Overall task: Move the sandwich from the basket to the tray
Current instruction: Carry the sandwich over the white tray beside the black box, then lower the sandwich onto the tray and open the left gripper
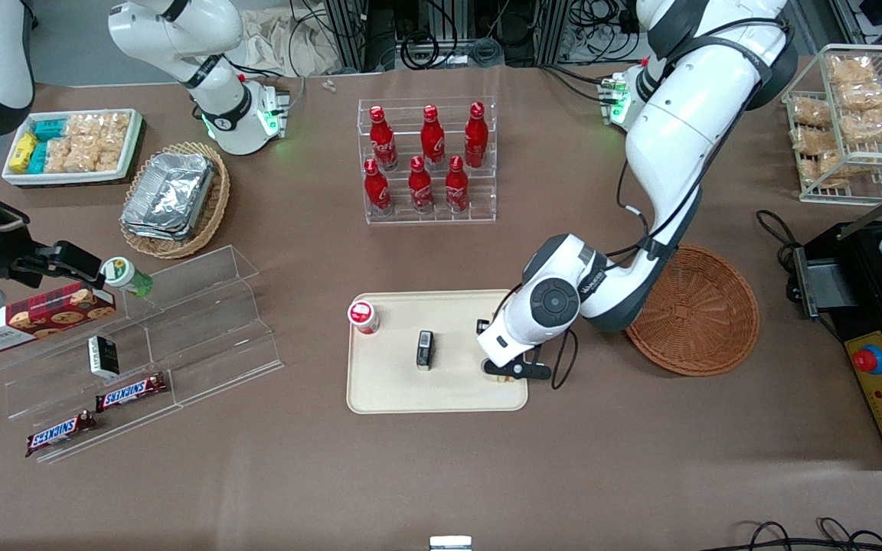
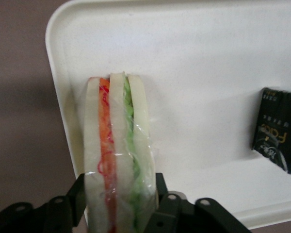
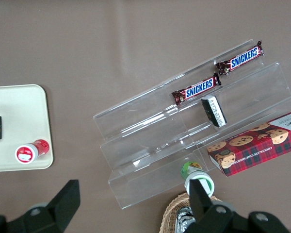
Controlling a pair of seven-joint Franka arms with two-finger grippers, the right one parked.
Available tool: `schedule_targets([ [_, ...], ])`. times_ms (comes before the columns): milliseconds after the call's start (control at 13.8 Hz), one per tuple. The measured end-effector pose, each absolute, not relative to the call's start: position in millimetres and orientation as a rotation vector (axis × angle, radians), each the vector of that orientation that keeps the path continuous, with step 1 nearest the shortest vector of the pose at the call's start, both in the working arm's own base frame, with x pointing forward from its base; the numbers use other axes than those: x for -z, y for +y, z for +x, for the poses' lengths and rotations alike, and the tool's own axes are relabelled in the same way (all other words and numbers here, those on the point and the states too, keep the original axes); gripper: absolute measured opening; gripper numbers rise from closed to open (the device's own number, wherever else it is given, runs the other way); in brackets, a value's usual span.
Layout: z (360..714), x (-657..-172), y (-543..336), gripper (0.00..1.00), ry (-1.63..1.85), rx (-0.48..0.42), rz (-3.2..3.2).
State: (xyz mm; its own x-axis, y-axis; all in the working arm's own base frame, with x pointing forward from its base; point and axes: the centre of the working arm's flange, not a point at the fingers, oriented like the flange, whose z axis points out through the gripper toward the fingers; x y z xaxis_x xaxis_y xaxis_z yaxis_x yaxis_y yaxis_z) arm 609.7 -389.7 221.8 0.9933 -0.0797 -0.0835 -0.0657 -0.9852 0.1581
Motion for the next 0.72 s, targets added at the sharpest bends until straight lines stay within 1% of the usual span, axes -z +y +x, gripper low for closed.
schedule_targets([
  [72, 613, -229, -390, 0.75, -0.066, 0.117, 2.978],
  [145, 617, -240, -391, 0.84, -0.013, 0.094, 2.973],
  [217, 621, -259, -391, 0.95, 0.032, 0.060, 2.966],
  [290, 623, -282, -390, 1.00, 0.063, 0.035, 2.967],
  [580, 624, -383, -353, 1.00, 0.166, 0.052, 3.002],
  [725, 627, -423, -320, 1.00, 0.171, 0.047, 3.021],
])
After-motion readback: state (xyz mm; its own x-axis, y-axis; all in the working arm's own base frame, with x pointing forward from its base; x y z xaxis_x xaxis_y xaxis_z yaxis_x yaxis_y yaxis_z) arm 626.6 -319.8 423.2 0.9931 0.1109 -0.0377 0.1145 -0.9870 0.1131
